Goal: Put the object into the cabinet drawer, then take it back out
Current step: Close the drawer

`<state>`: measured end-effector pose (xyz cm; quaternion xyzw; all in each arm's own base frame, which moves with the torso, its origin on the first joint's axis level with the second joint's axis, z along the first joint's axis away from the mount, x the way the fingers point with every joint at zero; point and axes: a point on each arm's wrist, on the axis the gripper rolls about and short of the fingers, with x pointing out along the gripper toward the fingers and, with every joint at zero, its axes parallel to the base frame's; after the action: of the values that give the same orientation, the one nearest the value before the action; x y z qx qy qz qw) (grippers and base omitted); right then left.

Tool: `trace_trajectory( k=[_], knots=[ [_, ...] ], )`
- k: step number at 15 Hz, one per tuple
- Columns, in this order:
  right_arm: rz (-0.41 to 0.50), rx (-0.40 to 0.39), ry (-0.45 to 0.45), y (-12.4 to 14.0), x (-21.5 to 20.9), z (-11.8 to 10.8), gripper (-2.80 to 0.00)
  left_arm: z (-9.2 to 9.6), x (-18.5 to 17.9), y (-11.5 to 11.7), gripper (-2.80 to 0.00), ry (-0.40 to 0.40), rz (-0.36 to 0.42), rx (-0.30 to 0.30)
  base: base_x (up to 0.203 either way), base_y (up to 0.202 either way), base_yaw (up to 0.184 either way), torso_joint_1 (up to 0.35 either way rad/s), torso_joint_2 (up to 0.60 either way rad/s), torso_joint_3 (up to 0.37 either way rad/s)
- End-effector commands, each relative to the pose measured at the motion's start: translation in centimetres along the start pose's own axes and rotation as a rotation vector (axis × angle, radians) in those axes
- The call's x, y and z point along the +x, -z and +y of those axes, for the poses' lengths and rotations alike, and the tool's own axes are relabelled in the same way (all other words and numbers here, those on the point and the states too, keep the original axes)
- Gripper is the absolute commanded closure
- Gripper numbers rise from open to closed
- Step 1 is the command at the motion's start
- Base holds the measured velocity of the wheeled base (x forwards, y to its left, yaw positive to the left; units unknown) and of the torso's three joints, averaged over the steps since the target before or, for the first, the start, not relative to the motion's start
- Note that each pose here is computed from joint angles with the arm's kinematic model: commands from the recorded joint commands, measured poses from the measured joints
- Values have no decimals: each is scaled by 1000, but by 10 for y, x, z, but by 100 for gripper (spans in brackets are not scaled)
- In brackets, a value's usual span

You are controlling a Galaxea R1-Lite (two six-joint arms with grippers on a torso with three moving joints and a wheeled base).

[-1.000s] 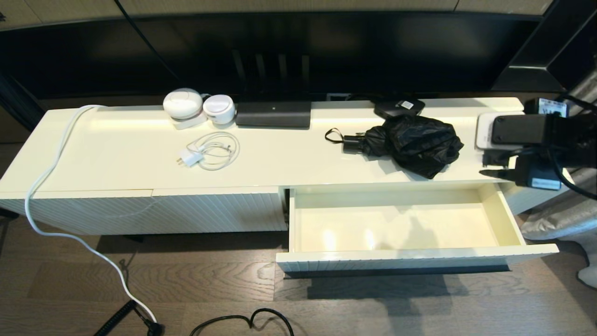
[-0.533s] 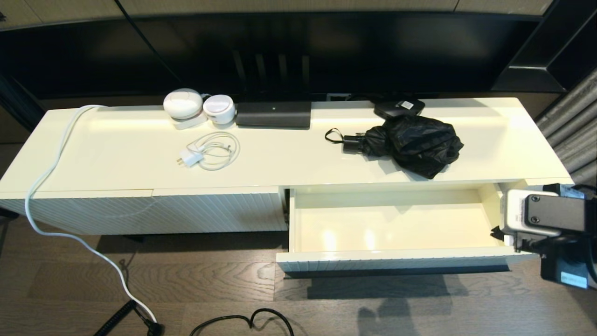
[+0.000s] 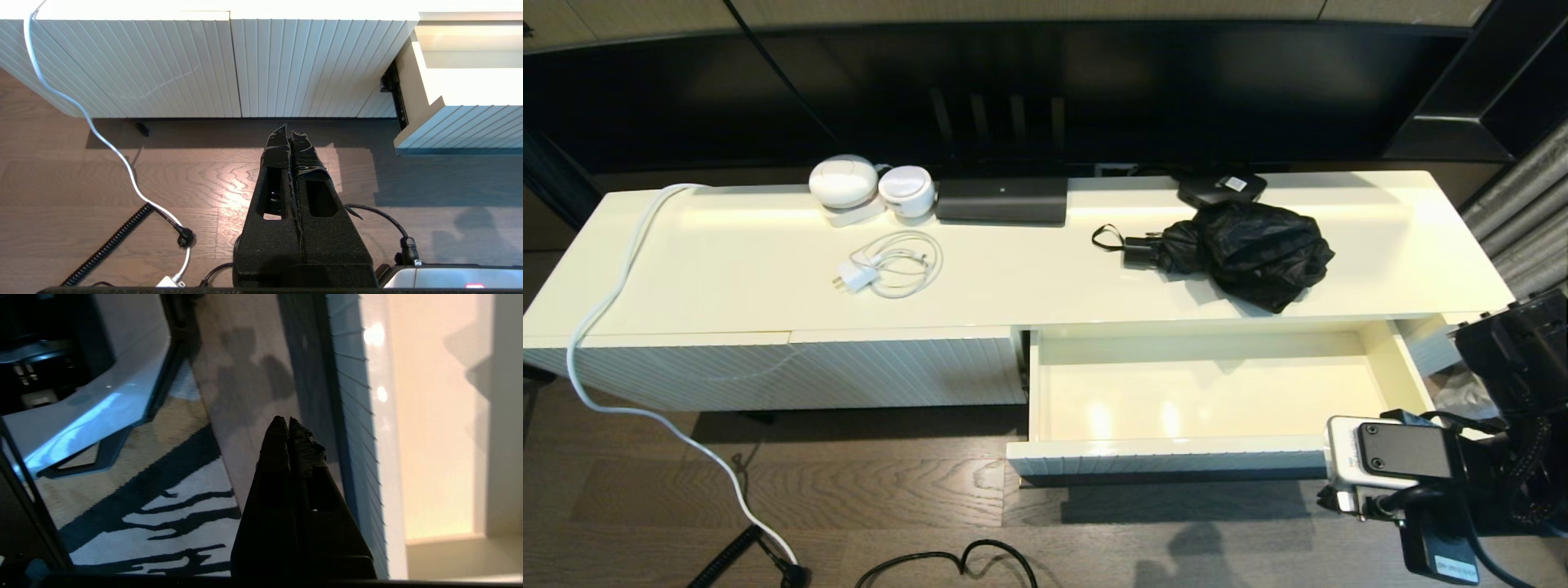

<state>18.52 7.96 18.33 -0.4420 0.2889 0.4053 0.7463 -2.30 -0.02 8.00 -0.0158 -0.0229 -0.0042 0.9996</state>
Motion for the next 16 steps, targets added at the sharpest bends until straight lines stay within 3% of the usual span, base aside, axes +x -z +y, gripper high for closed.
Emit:
trace_trajectory(
  k=[1,3,7,16],
  knots=[
    [20,-1,-93,1,22,0,0,0,0,0,0,-2,0,0,0,0,0,0,0,0],
    [21,-11,-160,-1,37,3,0,0,0,0,0,0,0,-1,0,0,0,0,0,0],
    [28,-38,-185,-3,61,9,0,0,0,0,0,-2,0,0,0,0,0,0,0,0],
    [73,-68,-14,2,99,6,0,0,0,0,0,-2,0,0,0,0,0,0,0,0]
  ],
)
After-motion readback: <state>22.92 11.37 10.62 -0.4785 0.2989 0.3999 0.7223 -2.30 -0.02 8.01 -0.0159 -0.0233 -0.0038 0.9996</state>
